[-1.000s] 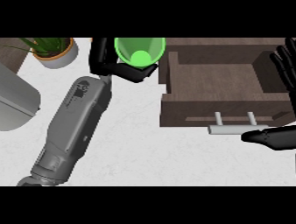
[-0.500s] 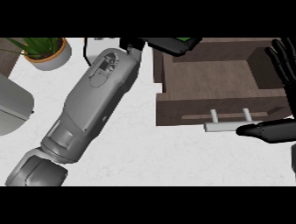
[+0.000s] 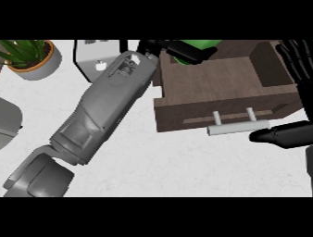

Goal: Pick up the cup, place it into the drawer and close the drawer

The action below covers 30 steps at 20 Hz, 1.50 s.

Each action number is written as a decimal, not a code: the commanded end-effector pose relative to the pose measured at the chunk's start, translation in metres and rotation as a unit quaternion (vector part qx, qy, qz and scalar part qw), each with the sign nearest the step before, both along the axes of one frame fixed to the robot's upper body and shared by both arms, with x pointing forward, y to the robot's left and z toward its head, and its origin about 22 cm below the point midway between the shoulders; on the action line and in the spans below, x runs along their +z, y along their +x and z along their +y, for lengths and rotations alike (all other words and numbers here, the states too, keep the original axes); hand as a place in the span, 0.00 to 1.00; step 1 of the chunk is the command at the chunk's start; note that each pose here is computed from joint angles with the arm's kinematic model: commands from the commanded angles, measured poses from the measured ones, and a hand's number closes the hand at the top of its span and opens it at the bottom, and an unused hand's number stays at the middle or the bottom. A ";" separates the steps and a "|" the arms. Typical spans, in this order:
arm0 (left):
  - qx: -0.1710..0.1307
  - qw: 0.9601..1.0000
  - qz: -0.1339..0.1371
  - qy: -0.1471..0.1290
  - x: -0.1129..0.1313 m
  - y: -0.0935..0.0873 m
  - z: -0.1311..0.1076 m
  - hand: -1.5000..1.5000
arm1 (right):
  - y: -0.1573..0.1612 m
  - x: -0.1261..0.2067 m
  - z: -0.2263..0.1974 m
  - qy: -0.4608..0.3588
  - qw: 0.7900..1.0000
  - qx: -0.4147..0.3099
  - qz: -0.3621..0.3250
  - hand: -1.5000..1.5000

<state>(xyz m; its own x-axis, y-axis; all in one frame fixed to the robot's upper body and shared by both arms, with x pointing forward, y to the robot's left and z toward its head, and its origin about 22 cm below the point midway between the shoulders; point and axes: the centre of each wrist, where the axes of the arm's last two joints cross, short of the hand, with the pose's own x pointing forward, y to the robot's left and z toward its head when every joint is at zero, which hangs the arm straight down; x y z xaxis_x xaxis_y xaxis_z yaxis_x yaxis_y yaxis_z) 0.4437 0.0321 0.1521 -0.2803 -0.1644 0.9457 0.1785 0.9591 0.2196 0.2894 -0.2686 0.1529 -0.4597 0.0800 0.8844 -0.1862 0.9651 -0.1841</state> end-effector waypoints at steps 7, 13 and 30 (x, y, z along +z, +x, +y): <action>-0.021 0.996 0.044 0.081 -0.027 -0.002 0.003 0.00 | 0.010 0.008 0.031 0.001 0.999 0.048 -0.015 0.00; -0.021 0.999 0.033 -0.020 -0.042 -0.007 0.010 0.00 | 0.012 0.008 0.042 0.017 0.990 0.139 -0.012 0.00; 0.002 0.986 -0.027 -0.164 -0.029 -0.005 0.008 0.00 | -0.011 -0.011 0.044 -0.315 0.914 0.237 0.099 0.00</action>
<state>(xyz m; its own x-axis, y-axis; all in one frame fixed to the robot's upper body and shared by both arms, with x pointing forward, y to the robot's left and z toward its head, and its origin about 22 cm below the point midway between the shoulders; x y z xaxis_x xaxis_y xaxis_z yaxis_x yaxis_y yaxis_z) 0.4389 0.0366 0.1311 -0.3295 0.1322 0.9349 0.1982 0.9778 -0.0684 0.2875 -0.2212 0.1456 -0.3815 0.2759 0.8822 -0.6958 0.5427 -0.4706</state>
